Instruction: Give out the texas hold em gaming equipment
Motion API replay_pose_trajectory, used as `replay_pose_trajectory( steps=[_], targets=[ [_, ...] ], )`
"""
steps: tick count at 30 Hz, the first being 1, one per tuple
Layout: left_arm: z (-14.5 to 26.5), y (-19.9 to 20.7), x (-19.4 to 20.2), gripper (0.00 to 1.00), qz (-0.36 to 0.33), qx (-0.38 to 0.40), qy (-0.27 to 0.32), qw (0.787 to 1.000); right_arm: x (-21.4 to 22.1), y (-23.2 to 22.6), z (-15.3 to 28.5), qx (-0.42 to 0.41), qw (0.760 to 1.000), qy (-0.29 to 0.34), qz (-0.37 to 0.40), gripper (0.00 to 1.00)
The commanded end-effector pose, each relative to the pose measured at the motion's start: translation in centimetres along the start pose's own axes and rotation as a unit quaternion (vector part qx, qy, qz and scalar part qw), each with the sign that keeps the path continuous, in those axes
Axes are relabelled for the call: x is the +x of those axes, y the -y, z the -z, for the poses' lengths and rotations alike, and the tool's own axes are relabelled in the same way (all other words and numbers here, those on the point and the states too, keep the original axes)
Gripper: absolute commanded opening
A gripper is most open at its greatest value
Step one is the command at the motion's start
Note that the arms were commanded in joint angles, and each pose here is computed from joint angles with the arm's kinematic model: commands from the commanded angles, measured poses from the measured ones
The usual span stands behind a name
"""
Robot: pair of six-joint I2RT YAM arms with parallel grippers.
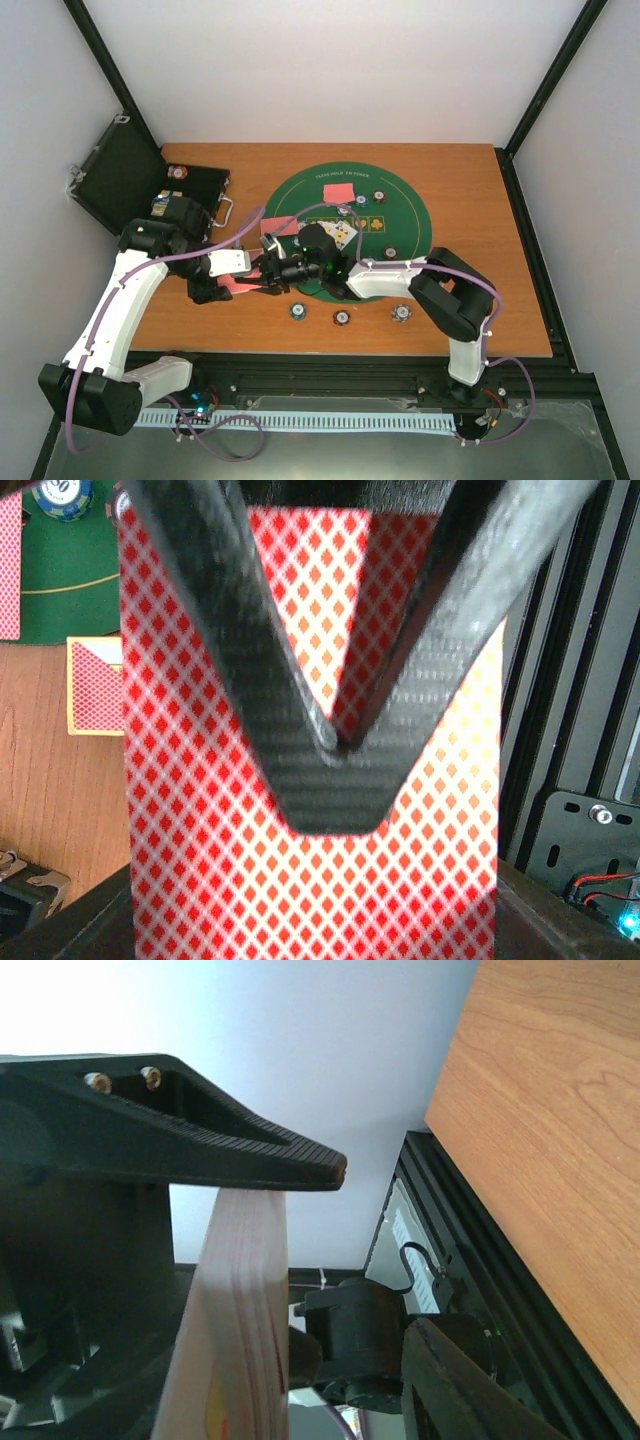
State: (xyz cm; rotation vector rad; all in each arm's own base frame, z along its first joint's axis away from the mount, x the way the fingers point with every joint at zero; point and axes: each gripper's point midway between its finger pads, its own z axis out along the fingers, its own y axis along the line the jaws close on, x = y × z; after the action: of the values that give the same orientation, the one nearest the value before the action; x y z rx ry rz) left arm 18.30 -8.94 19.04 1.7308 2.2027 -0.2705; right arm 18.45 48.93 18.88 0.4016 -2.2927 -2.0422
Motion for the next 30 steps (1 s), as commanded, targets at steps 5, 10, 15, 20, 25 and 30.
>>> replay_pose_trajectory(
  steps=[5,10,15,20,25,30],
  targets=[
    [0.6,0.1,-0.9,0.03,-0.012,-0.008,0.022,1.0,0.1,1.7,1.7,0.053,0.998,0.014,-0.017,0.26],
    [0.5,0.1,-0.9,0.03,-0.012,-0.007,0.022,1.0,0.2,1.0,2.2,0.07,0.998,0.009,0.0,0.12],
    [0.5,0.1,-0.8,0.03,-0.013,-0.009,0.021,1.0,0.4,1.2,3.0,0.094,0.996,0.009,0.004,0.03],
    [0.5,0.1,-0.8,0.03,-0.012,-0.007,0.022,1.0,0.3,1.4,3.9,0.111,0.994,0.007,0.009,0.03],
    [0.5,0.1,-0.8,0.03,-0.012,-0.008,0.021,1.0,0.1,1.1,4.6,0.113,0.994,0.009,0.011,0.13],
    [0.5,0.1,-1.0,0.03,-0.01,-0.006,0.025,1.0,0.0,1.1,4.5,0.11,0.994,0.008,0.006,0.19]
  ],
)
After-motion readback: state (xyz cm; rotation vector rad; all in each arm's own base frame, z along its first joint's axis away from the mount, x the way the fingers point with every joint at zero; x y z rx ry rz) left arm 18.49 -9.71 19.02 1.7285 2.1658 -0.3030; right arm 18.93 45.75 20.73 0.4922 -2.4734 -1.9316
